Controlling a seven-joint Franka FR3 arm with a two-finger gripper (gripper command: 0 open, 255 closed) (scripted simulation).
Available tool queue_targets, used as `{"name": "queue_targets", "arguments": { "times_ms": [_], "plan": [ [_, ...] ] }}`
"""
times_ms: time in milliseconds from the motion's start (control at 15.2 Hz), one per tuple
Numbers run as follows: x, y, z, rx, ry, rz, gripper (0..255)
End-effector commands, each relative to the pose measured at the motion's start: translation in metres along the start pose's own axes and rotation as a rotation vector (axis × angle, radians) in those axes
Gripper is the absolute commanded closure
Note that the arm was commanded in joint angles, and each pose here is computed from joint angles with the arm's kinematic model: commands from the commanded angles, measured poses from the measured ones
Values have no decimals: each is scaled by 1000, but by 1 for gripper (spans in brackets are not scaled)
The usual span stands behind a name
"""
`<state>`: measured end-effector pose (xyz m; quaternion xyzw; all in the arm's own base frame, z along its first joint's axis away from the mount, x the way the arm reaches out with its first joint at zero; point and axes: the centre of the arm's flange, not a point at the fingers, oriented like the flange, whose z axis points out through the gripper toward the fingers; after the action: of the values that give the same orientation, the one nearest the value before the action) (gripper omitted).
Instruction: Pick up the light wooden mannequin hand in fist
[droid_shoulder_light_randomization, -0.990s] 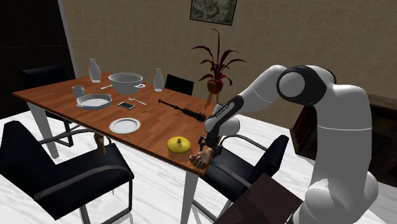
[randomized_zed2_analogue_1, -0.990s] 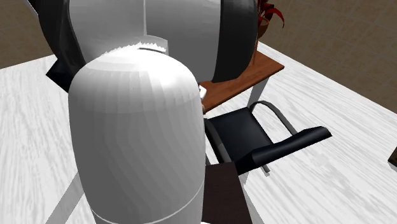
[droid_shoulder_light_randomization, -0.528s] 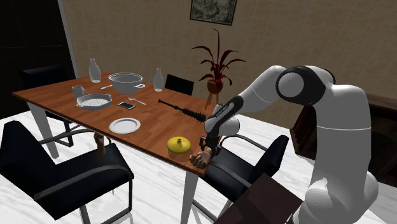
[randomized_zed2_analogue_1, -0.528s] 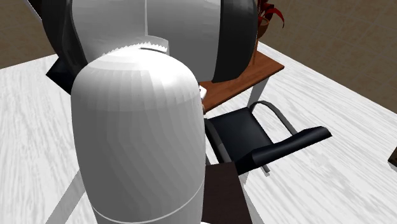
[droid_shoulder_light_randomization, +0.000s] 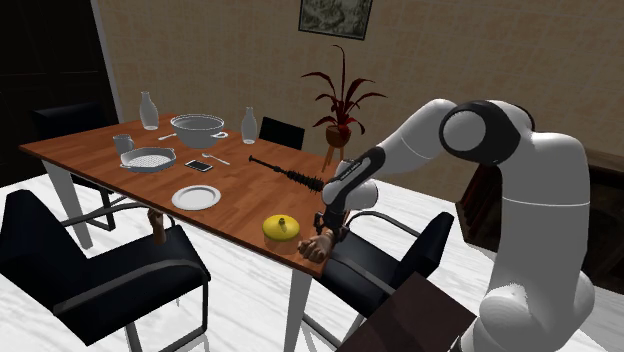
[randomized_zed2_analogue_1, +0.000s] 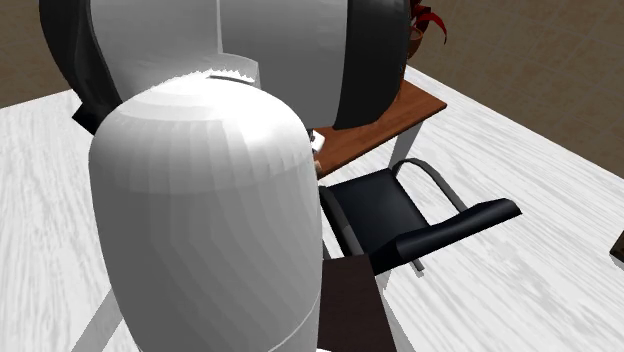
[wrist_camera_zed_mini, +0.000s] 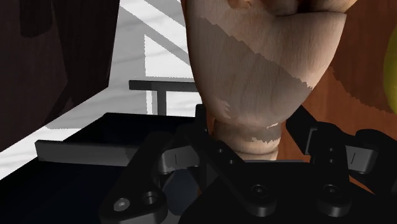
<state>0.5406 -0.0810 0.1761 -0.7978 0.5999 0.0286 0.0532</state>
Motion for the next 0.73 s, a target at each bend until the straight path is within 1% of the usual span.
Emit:
{"name": "queue_targets", "arguments": {
  "times_ms": [0,660],
  "plan": [
    [0,-1,-11,1,0,0,255],
    [-6,-3,-63,1,0,0,255]
  ]
}}
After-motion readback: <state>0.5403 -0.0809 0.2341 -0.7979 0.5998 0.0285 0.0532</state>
